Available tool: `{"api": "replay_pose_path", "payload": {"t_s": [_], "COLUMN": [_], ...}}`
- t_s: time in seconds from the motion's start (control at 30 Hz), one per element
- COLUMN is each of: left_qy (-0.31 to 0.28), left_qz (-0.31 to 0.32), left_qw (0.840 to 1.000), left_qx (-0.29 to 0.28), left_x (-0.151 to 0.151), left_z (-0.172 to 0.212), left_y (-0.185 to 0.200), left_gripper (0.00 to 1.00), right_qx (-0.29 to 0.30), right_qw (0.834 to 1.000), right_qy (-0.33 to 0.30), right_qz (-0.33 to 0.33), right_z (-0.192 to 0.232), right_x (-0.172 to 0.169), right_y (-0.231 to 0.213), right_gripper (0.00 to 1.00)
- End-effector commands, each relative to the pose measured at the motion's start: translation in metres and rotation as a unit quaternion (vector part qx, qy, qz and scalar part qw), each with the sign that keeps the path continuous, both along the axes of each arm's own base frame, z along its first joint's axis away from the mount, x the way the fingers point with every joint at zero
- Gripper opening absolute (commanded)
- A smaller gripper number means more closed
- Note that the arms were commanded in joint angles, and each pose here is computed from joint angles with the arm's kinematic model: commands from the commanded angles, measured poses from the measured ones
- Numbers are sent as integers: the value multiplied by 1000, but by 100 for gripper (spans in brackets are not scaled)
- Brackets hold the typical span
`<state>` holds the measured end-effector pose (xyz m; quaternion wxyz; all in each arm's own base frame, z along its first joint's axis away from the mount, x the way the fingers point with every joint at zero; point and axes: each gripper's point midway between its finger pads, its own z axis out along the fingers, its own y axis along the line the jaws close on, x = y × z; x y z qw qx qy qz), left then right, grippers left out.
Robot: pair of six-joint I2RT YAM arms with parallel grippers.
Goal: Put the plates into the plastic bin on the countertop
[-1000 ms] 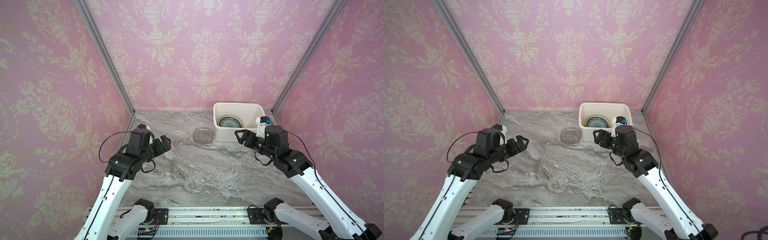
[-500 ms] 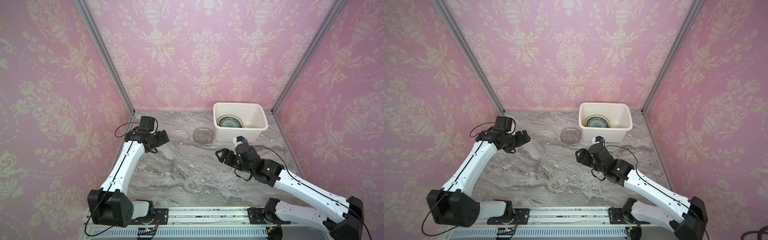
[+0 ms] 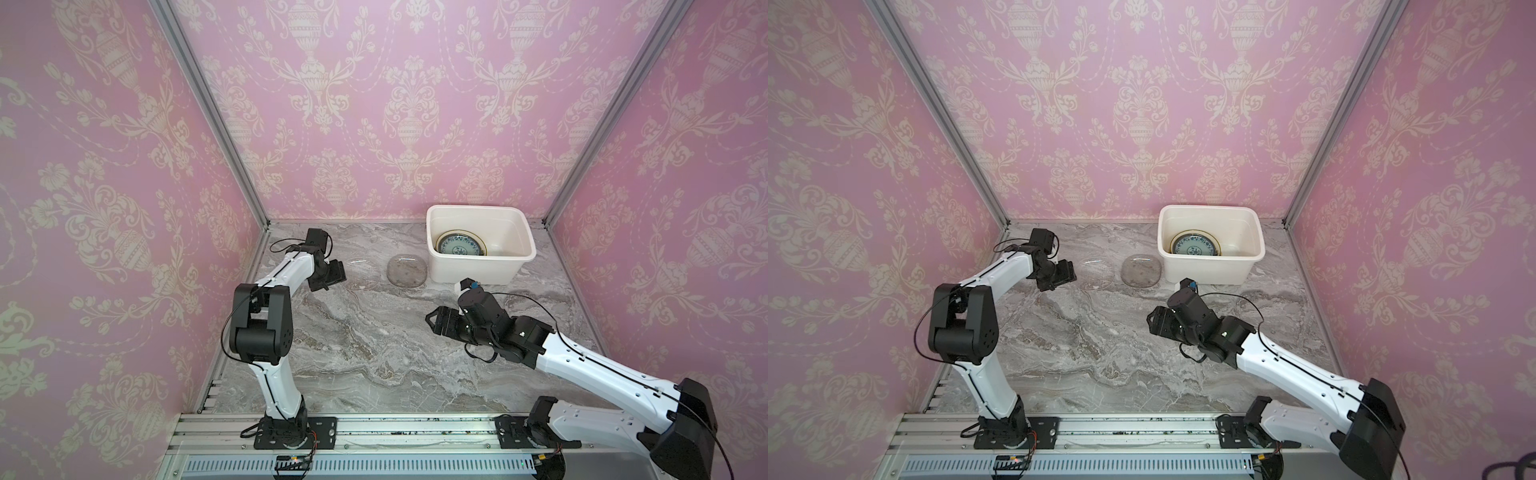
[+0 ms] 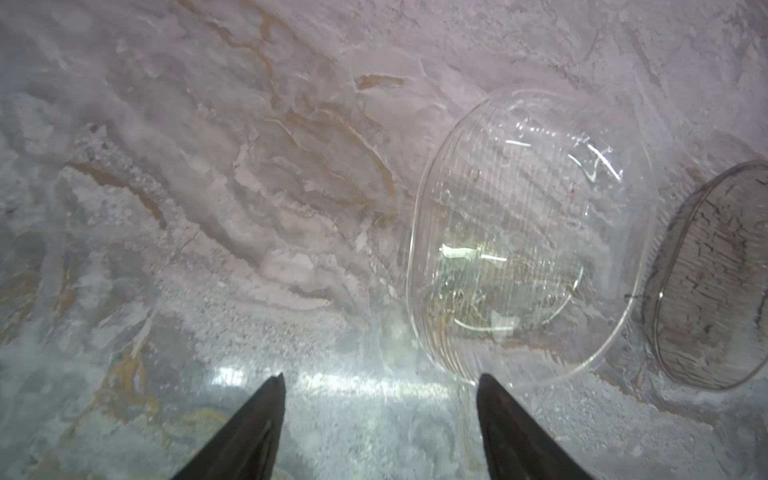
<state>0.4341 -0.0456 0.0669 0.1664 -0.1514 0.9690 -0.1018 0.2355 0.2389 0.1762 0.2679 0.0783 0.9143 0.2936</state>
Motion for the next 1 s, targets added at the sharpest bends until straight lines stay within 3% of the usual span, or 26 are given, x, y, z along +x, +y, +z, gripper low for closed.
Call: {"api": "replay_pose_path", "payload": {"t_s": [0.0,0.47,0.57,0.97], "left_qy": [-24,5,14,28], "left_qz": [-12,-34,-47,-41], "left_qw": [1000,999,999,999], "left_qx": [-7,17,17,7], "left_x": [25,39,35,9], "left_z": [-1,-39,-46,-52], "left_y": [-1,-4,-8,-9], "left_gripper": [73,41,31,9], "right_qx": [-5,-11,-11,-8], "right_qw": [1000,1000,1000,999], "right_qy": [-2,9,9,4], "right_qz": [22,5,-2,-32], "right_z": [4,-4,-5,-2], "right_x": [0,5,3,1], "right_y": [8,3,-1,-15], "right_gripper": [77,76,75,73]}}
